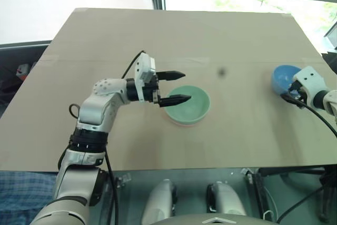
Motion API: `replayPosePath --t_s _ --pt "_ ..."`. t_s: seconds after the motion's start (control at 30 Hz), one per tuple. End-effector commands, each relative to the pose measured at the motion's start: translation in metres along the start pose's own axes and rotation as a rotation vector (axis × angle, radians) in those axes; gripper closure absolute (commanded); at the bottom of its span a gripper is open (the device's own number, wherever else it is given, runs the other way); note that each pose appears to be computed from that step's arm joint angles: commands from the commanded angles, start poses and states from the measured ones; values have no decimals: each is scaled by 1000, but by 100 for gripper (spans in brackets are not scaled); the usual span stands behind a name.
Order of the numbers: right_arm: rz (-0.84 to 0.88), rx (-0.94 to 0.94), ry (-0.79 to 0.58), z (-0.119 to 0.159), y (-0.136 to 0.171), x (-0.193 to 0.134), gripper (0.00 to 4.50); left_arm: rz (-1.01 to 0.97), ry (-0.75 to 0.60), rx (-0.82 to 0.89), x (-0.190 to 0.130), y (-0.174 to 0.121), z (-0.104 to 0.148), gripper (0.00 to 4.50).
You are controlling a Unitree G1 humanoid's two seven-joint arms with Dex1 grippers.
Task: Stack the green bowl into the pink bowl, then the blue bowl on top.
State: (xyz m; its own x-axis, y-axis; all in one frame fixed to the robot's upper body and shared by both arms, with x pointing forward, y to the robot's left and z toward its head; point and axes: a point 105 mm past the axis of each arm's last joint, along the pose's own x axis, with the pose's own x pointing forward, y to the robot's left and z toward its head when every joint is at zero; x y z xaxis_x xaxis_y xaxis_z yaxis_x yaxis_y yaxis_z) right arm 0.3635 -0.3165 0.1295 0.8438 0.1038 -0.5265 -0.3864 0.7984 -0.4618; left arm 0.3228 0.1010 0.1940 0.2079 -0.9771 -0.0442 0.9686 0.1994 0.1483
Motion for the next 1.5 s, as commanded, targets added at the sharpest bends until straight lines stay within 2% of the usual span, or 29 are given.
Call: replayPosePath --t_s 0.03,0.07,0.17,0.3,0.47,0.57,0.73,0.93,1.13,1.33,1.5 --pt "-16 -41 -33 9 -4 5 192 2 -12 45 -3 -1 10 0" --pt "-10 -45 -35 9 -2 7 192 5 -10 46 -4 -1 10 0" --pt "0 -58 -41 8 0 11 269 20 -2 47 -7 0 9 0" --pt "2 -73 -42 6 -1 13 444 33 2 46 -11 -1 8 0" --pt "36 -108 -82 17 3 11 449 39 1 44 -11 -2 8 0" --pt "135 -137 -200 53 20 2 449 56 9 42 -15 -1 5 0" --pt "309 -162 -430 124 63 -35 449 112 41 38 -27 3 1 0" --pt "495 -228 -553 168 120 -72 449 198 96 28 -49 9 -9 0" --pt "608 -262 -597 186 169 -89 449 262 160 16 -78 9 -16 0" --pt "647 -277 -603 193 192 -93 449 298 221 11 -104 7 -21 0" --pt "684 -292 -612 197 210 -93 449 315 231 13 -117 9 -15 0"
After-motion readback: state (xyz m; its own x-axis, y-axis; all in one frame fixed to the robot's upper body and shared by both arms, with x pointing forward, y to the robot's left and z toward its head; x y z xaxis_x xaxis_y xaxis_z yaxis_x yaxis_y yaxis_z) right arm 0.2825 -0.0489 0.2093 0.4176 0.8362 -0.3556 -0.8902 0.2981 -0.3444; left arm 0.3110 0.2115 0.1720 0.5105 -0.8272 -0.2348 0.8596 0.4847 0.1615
